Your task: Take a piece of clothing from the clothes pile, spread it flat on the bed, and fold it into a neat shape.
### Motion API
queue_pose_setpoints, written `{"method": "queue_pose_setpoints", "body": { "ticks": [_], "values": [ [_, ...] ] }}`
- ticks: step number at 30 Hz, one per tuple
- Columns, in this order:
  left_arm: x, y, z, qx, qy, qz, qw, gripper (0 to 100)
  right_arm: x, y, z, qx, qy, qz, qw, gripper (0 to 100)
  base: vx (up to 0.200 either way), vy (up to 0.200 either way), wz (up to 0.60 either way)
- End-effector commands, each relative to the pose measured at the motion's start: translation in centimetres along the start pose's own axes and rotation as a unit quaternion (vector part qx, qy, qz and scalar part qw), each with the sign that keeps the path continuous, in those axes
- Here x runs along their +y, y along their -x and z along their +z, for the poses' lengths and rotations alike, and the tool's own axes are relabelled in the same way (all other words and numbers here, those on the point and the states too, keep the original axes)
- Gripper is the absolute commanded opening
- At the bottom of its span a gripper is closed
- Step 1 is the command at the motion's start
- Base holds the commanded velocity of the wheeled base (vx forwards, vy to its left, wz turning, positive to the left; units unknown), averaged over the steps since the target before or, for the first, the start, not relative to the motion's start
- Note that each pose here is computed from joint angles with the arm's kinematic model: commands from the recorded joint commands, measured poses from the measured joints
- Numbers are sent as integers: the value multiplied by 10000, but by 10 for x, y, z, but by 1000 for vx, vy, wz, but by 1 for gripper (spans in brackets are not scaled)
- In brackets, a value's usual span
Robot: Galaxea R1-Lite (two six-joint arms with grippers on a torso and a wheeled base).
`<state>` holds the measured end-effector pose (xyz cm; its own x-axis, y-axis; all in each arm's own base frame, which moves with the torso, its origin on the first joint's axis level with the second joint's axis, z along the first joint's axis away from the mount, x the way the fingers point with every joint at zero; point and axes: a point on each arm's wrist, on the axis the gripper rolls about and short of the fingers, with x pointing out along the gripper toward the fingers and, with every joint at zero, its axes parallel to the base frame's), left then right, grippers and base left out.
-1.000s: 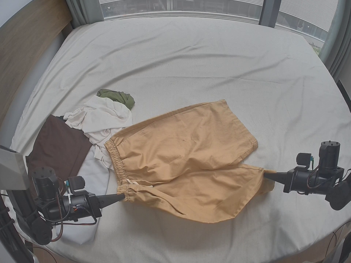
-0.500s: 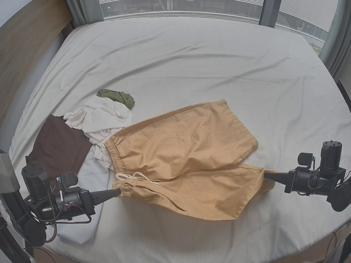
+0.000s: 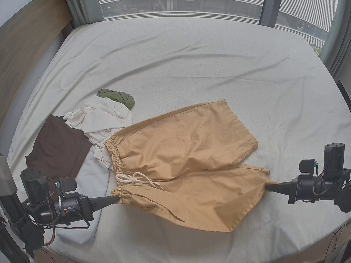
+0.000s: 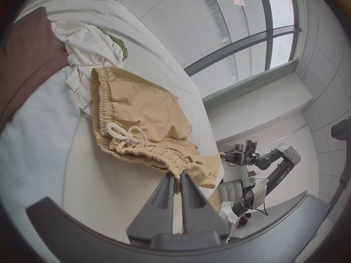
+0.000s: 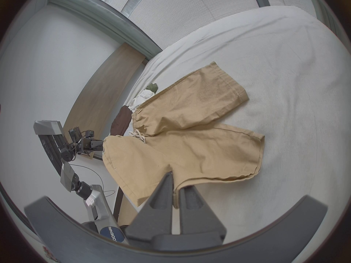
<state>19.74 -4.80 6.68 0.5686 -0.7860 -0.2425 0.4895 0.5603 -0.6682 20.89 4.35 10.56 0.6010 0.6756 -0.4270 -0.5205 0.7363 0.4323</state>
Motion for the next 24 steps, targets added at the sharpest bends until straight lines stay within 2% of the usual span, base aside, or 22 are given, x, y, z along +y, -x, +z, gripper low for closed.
{"method": "queue_pose_setpoints", "body": {
  "ticks": [1, 9, 13, 18, 24],
  "values": [
    [0, 0, 2, -55, -39, 0, 10000, 0, 1, 3, 11, -224, 91, 19, 9997, 0, 0, 0, 0],
    [0, -3, 12, -292, -233, -50, 9993, 0, 1, 2, 28, -478, -45, 30, 9988, 0, 0, 0, 0],
    [0, -8, 22, -500, -405, -54, 9979, 0, 3, 1, 43, -834, 78, 84, 9964, 0, 0, 0, 0],
    [-1, -10, 22, -550, -411, 24, 9976, 0, -1, -7, 56, -1128, -59, 168, 9935, 0, 0, 0, 0],
    [-1, -7, 22, -575, -427, 54, 9974, 0, -13, -23, 68, -1304, 5, 97, 9914, 0, 0, 0, 0]
  ]
}}
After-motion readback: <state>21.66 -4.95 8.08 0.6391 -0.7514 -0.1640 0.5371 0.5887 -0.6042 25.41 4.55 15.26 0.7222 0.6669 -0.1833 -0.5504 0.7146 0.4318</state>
